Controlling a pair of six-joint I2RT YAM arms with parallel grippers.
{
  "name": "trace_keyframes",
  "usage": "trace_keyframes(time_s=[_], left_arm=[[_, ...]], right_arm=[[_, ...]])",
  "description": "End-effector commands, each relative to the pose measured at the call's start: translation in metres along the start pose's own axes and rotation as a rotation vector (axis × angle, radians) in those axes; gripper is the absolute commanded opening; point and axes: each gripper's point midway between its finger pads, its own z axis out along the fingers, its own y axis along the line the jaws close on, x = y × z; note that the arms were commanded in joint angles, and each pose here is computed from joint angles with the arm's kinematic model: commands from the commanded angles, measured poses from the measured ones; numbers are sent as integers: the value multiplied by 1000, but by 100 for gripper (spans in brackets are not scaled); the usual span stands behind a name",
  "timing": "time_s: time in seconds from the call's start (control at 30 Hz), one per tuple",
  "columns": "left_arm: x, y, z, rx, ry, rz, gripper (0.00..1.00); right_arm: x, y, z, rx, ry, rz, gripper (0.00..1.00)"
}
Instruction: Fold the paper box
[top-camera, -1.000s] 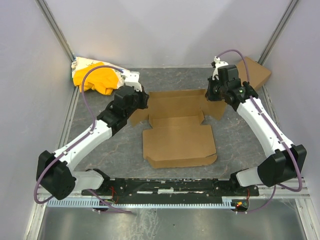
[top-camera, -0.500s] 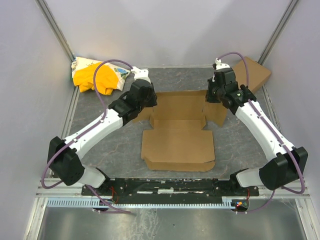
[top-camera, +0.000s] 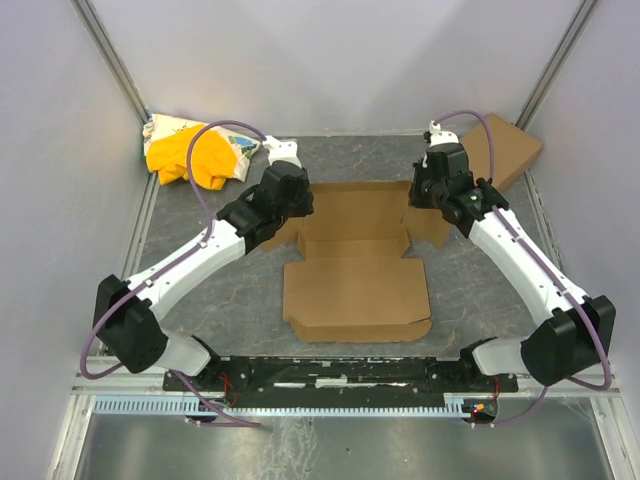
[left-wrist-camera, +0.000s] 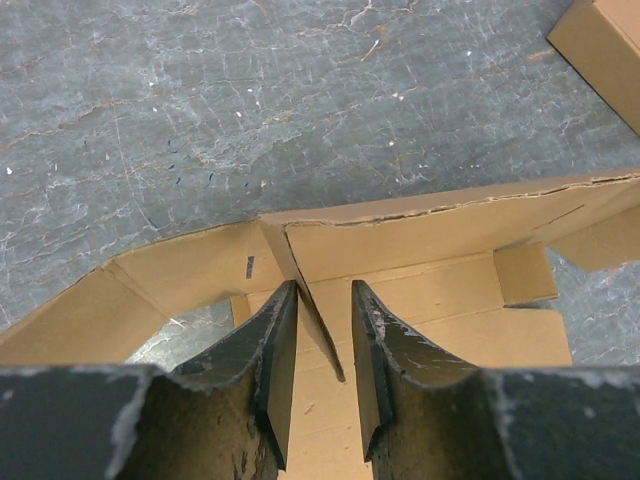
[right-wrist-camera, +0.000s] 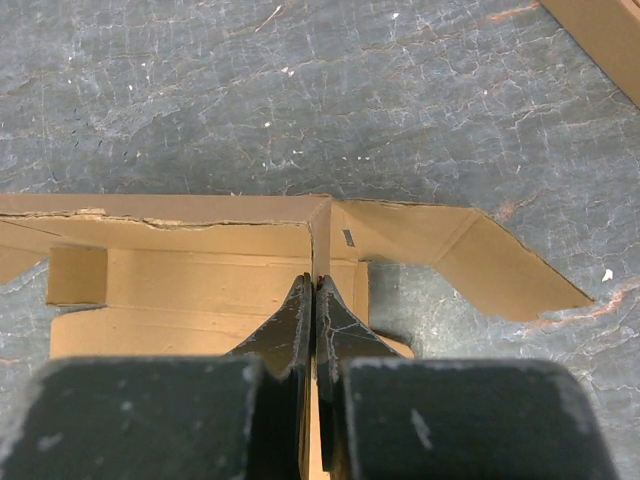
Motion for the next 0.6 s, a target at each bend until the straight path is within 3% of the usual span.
trace_keyframes(time_s=[0.0,0.33,0.57], left_arm=[[-34,-11,-26,75,-120,-51,36],[-31,8,-76,130,-195,-88,37],[-34,12,-66,107,-244,-87,39]], right_arm=[[-5,-2,-5,-4,-85,-9,2],[22,-18,-1,-18,-234,-32,2],[38,-17,4,-64,-280,-23,2]])
